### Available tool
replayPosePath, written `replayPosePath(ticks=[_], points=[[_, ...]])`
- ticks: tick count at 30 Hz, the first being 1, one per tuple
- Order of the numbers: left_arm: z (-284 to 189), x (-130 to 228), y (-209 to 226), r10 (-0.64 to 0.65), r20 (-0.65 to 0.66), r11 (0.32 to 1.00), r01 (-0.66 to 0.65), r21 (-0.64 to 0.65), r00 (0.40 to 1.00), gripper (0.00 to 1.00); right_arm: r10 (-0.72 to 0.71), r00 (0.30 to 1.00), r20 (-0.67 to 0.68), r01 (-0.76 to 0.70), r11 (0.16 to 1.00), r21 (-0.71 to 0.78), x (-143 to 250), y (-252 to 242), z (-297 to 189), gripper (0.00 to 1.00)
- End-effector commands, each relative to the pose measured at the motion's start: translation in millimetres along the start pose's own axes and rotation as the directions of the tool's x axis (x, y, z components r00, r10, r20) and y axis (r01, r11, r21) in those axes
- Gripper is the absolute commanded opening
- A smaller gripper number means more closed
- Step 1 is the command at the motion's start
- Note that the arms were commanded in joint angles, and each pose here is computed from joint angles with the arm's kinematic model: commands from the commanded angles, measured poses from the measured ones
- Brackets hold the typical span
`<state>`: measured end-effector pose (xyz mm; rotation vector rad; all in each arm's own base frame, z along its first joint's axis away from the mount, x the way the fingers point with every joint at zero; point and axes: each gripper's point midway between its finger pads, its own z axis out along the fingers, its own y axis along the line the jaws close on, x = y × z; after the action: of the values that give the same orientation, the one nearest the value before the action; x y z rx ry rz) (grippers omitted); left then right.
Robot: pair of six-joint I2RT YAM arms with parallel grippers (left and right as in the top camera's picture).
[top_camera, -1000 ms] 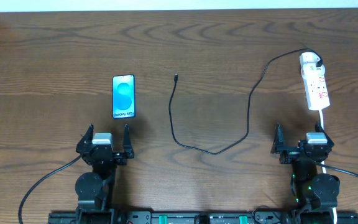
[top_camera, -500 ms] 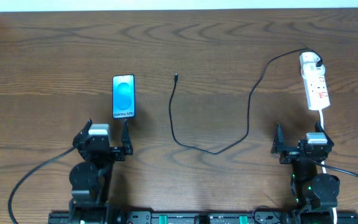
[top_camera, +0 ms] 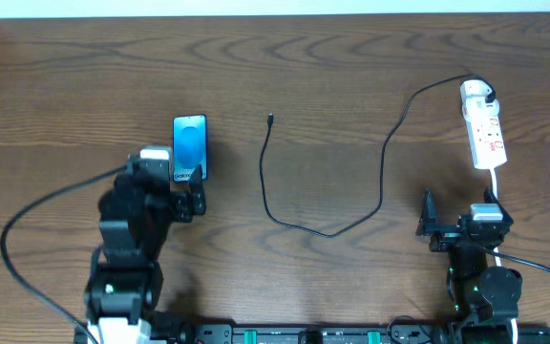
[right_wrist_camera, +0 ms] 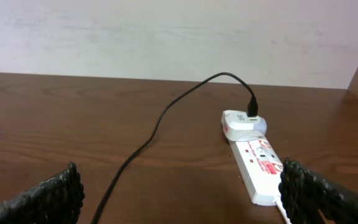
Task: Plug charger to phone and switch on socket
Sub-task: 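Move the left gripper forward over the Galaxy S25+ phone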
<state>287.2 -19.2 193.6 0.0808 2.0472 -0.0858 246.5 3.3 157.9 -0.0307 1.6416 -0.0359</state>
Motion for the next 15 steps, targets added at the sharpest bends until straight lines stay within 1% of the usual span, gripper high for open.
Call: replayPosePath(ticks=[1,3,4,7,15], points=[[0.6,-28.8,-6.2,-0.013,-0.025,0.999,0.014,0.043,1.000,0.94,-0.012,1.000,0.003,0.012,1.000,-0.003,-0.2,0.9,-0.3,0.99],[3.5,-35.4,-9.2,-0.017,-0.071,0.998,0.021,0.063,0.997,0.94,-0.012,1.000,0.002,0.012,1.000,-0.003,-0.1,0.9,-0.3,0.99],[6.5,-39.9,-9.0,-0.020,-0.114,0.998,0.028,0.063,0.993,0.94,-0.012,1.000,0.002,0.012,1.000,-0.003,-0.1,0.9,-0.3,0.99],[10.7,-48.1,-8.5,-0.026,-0.180,0.997,0.037,0.062,0.983,0.94,-0.012,1.000,0.003,0.012,1.000,-0.003,-0.2,0.9,-0.3,0.99],[23.8,-76.0,-7.0,-0.034,-0.277,0.997,0.052,0.059,0.960,0.94,-0.012,1.000,0.003,0.012,1.000,-0.003,-0.2,0.9,-0.3,0.99]])
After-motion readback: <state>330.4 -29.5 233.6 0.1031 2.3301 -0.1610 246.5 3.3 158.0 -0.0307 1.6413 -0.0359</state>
